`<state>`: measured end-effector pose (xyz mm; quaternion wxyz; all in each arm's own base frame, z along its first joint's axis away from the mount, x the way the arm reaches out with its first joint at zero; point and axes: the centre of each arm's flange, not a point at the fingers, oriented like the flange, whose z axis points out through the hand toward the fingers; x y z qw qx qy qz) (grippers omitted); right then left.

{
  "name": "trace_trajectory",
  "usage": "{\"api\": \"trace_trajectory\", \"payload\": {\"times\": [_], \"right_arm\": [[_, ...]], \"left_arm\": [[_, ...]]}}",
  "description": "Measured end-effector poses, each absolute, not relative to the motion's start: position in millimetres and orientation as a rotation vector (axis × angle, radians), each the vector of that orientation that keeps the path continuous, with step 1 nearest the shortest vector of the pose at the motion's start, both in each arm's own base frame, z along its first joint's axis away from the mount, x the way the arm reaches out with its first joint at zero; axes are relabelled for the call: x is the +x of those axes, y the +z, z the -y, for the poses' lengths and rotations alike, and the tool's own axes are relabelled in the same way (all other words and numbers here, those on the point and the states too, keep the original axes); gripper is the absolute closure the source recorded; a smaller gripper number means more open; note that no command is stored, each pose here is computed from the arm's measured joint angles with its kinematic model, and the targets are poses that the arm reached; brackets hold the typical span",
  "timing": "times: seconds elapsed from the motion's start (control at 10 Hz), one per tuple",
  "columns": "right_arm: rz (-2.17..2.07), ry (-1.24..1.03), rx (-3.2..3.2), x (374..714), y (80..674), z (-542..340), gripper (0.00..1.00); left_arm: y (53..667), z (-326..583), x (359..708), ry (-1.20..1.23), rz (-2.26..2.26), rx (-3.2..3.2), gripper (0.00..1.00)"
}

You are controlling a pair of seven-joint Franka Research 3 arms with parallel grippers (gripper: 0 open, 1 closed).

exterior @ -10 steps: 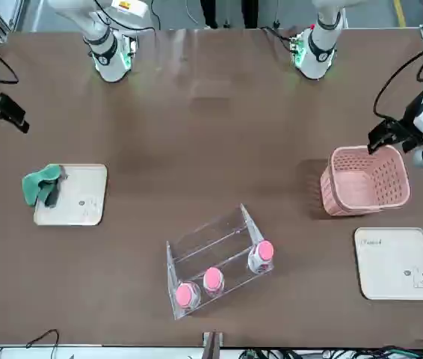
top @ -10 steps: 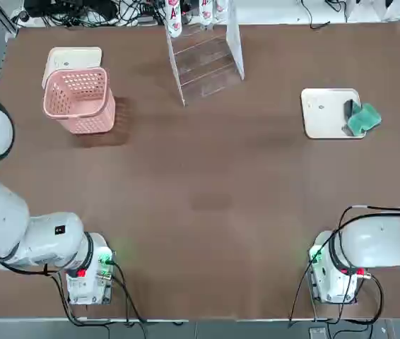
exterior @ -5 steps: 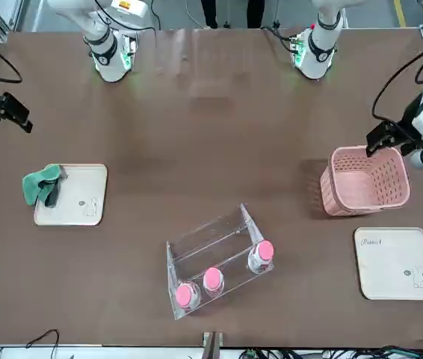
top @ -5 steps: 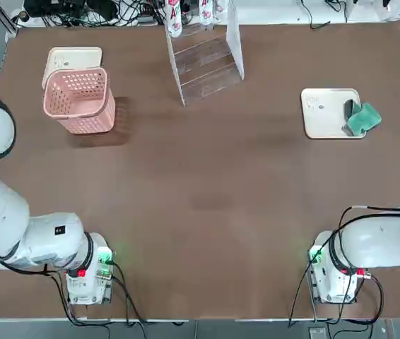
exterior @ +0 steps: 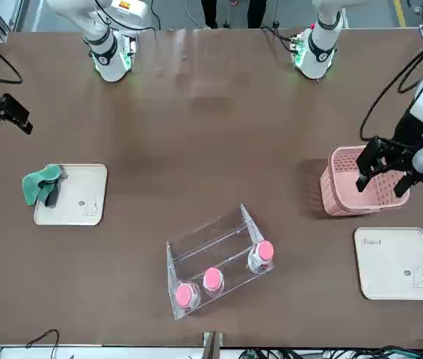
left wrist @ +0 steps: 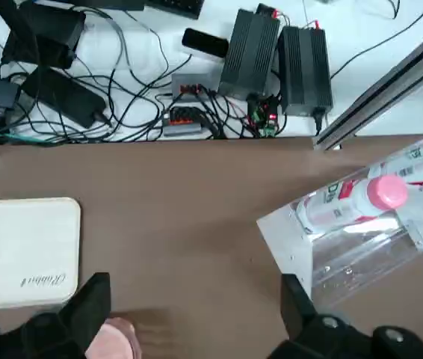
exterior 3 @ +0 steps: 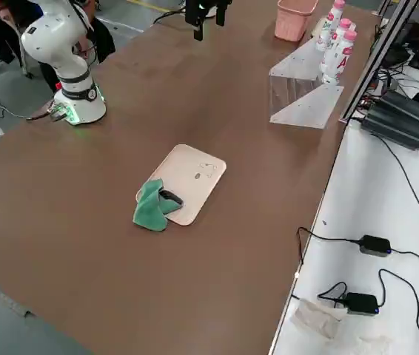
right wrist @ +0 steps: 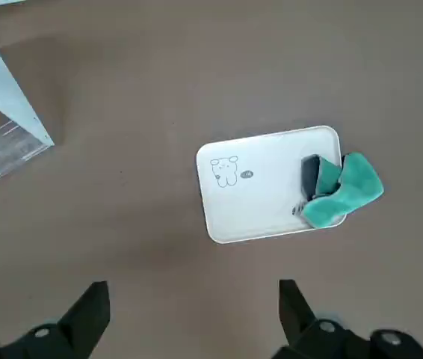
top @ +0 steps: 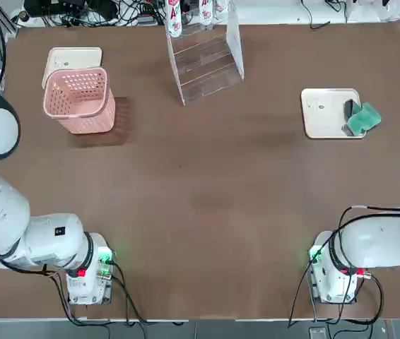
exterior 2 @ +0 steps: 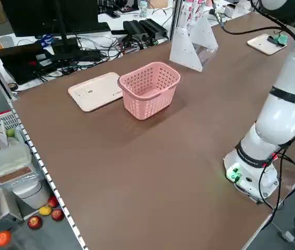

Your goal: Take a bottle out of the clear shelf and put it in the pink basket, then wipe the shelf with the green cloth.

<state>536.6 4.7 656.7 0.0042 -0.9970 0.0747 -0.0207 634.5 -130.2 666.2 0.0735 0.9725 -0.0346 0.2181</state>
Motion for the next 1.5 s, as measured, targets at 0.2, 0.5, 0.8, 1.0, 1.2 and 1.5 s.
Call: {"api": "trace_trajectory", "payload": {"times": [0.2,0.5,0.8,1.0,1.2,1.5], "right_arm": [[-0.187,-0.064,-3.128,537,656,-5,0.0],[-0.111,-0.063,-3.133,537,656,-5,0.0],[-0.108,-0.072,-3.132,537,656,-7,0.0],[-0.119,-0.079,-3.126,538,656,-4,0.0],[-0.168,-0.073,-3.107,539,654,14,0.0],[-0.183,-0.067,-3.099,538,652,29,0.0]], "left_arm": [[651,130,656,0.745,0.09,2.868,0.0],[616,184,682,0.908,0.154,2.724,0.0],[571,256,690,0.989,0.241,2.594,0.0],[559,288,686,1.043,0.275,2.525,0.0],[545,292,684,1.055,0.313,2.542,0.0],[515,298,668,1.162,0.31,2.48,0.0]]}}
